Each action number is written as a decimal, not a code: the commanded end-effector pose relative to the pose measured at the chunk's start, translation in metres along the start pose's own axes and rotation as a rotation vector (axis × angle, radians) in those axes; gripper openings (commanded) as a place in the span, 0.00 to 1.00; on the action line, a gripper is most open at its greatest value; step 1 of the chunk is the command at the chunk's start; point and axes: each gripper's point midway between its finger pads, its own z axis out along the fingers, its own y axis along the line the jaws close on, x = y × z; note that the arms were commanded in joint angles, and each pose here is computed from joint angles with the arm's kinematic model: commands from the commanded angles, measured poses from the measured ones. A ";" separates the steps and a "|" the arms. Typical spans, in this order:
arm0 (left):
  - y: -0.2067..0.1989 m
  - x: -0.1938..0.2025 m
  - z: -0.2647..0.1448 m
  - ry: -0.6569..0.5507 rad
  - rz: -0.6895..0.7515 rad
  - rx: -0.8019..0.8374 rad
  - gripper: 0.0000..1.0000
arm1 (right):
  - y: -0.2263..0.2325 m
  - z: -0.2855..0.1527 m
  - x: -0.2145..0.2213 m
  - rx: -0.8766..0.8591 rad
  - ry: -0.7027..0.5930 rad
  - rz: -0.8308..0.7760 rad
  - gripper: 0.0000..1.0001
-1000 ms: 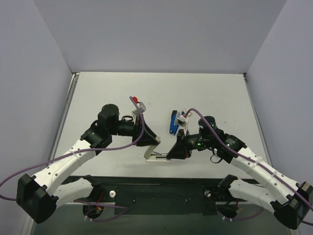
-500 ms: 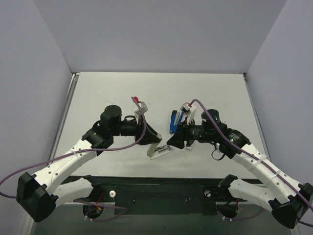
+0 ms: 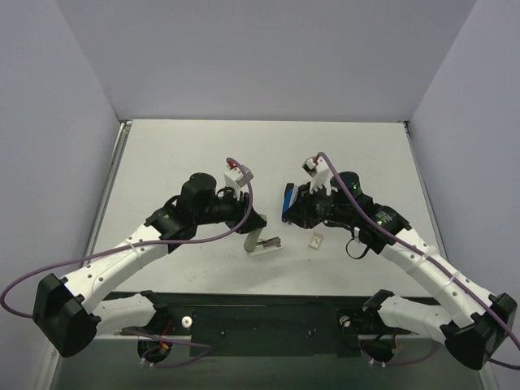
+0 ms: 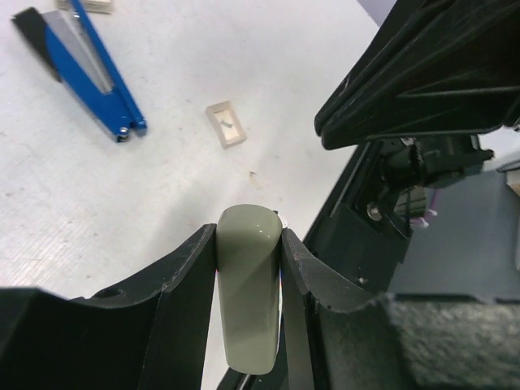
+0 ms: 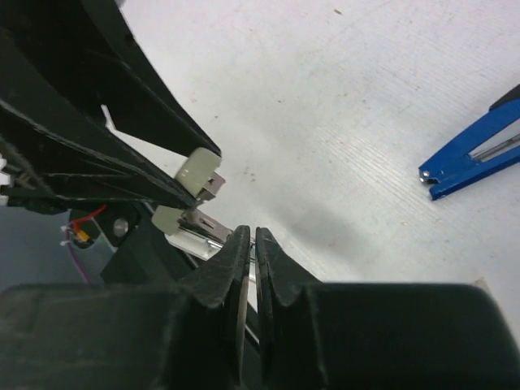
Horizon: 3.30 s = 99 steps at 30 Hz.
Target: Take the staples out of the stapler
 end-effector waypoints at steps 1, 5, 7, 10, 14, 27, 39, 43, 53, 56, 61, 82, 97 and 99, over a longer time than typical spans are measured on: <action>0.013 -0.041 -0.003 -0.111 0.027 -0.133 0.00 | -0.015 0.018 -0.012 0.084 -0.038 0.023 0.00; 0.024 -0.045 0.000 -0.128 0.001 -0.190 0.00 | -0.027 0.046 0.001 0.122 -0.021 0.066 0.00; 0.031 -0.045 0.002 -0.134 -0.012 -0.224 0.00 | -0.031 0.059 0.006 0.140 -0.040 0.062 0.00; 0.039 -0.046 0.005 -0.136 -0.026 -0.261 0.00 | -0.035 0.077 0.014 0.146 -0.054 0.077 0.00; 0.043 -0.050 0.008 -0.145 -0.033 -0.280 0.00 | -0.034 0.097 0.020 0.119 -0.078 0.118 0.00; 0.061 -0.052 0.015 -0.154 -0.075 -0.364 0.00 | -0.022 0.132 0.043 -0.033 -0.128 0.108 0.00; 0.083 -0.061 0.021 -0.181 -0.093 -0.469 0.00 | 0.000 0.140 0.065 -0.146 -0.136 0.151 0.00; 0.089 -0.065 0.023 -0.203 -0.099 -0.492 0.00 | 0.004 0.149 0.077 -0.183 -0.122 0.200 0.00; 0.107 -0.067 0.023 -0.248 -0.105 -0.574 0.00 | 0.020 0.153 0.071 -0.287 -0.154 0.257 0.00; 0.112 -0.066 0.024 -0.259 -0.110 -0.589 0.00 | 0.023 0.152 0.067 -0.305 -0.163 0.256 0.00; 0.121 -0.062 0.024 -0.280 -0.121 -0.619 0.00 | 0.035 0.151 0.062 -0.363 -0.163 0.269 0.00; 0.128 -0.050 0.037 -0.242 -0.106 -0.644 0.00 | 0.056 0.142 0.046 -0.465 -0.179 0.243 0.00; 0.108 -0.053 0.023 -0.253 -0.106 -0.581 0.00 | 0.014 0.137 0.046 -0.324 -0.198 0.291 0.00; 0.102 -0.051 0.022 -0.254 -0.117 -0.557 0.00 | 0.009 0.135 0.045 -0.306 -0.201 0.290 0.00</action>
